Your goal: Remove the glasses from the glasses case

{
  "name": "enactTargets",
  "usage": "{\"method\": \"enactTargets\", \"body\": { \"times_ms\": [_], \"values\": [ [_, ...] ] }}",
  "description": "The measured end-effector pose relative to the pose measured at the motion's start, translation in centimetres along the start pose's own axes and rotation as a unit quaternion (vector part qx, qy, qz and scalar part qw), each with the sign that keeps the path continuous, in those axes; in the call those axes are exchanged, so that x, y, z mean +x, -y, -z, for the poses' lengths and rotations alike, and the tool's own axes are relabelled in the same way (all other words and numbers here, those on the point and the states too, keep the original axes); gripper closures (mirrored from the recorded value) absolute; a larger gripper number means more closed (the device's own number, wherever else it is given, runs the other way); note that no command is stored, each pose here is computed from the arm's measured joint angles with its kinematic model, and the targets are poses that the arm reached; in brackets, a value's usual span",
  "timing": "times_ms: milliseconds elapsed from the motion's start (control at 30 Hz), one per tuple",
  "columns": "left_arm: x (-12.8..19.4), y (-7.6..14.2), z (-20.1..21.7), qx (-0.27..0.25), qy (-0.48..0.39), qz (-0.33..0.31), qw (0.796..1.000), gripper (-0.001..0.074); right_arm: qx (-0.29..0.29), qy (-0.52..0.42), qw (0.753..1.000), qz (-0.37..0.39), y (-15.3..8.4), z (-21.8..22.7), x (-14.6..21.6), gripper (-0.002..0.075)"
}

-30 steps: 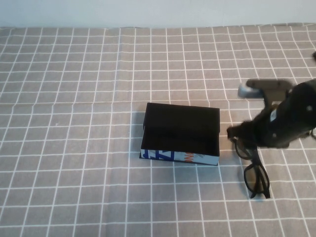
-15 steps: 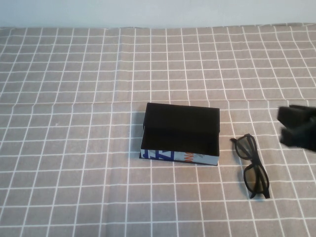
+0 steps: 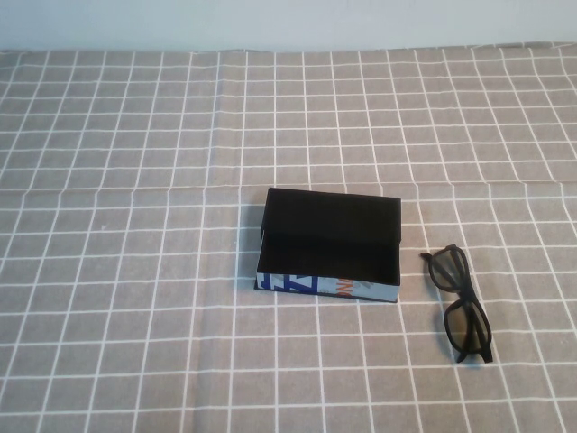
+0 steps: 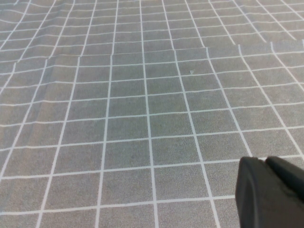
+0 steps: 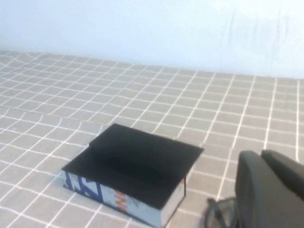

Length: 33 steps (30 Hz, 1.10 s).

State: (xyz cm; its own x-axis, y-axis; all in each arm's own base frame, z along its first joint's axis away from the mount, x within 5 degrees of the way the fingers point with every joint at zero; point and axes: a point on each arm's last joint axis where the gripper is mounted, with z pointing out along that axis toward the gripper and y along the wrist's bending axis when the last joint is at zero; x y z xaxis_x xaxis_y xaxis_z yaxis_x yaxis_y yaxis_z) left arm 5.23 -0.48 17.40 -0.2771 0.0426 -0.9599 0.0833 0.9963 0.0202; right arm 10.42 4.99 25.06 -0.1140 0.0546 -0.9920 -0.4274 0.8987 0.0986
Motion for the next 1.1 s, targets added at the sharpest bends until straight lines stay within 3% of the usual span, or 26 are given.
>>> {"method": "enactTargets", "body": {
  "times_ms": [133, 400, 500, 1100],
  "values": [
    [0.0, 0.0, 0.0, 0.0, 0.0, 0.0, 1.0, 0.074, 0.026, -0.011, 0.999, -0.018, 0.5, 1.6, 0.6, 0.0742],
    [0.0, 0.0, 0.0, 0.0, 0.0, 0.0, 1.0, 0.074, 0.175, 0.03, 0.984, 0.023, 2.7, 4.8, 2.7, 0.0742],
    [0.0, 0.0, 0.0, 0.0, 0.0, 0.0, 1.0, 0.074, 0.206, 0.041, 0.977, 0.028, 2.9, 5.4, 4.0, 0.0742],
    [0.0, 0.0, 0.0, 0.0, 0.0, 0.0, 1.0, 0.0739, 0.168, -0.065, 0.983, -0.028, 2.3, 5.7, 7.7, 0.0743]
  ]
}}
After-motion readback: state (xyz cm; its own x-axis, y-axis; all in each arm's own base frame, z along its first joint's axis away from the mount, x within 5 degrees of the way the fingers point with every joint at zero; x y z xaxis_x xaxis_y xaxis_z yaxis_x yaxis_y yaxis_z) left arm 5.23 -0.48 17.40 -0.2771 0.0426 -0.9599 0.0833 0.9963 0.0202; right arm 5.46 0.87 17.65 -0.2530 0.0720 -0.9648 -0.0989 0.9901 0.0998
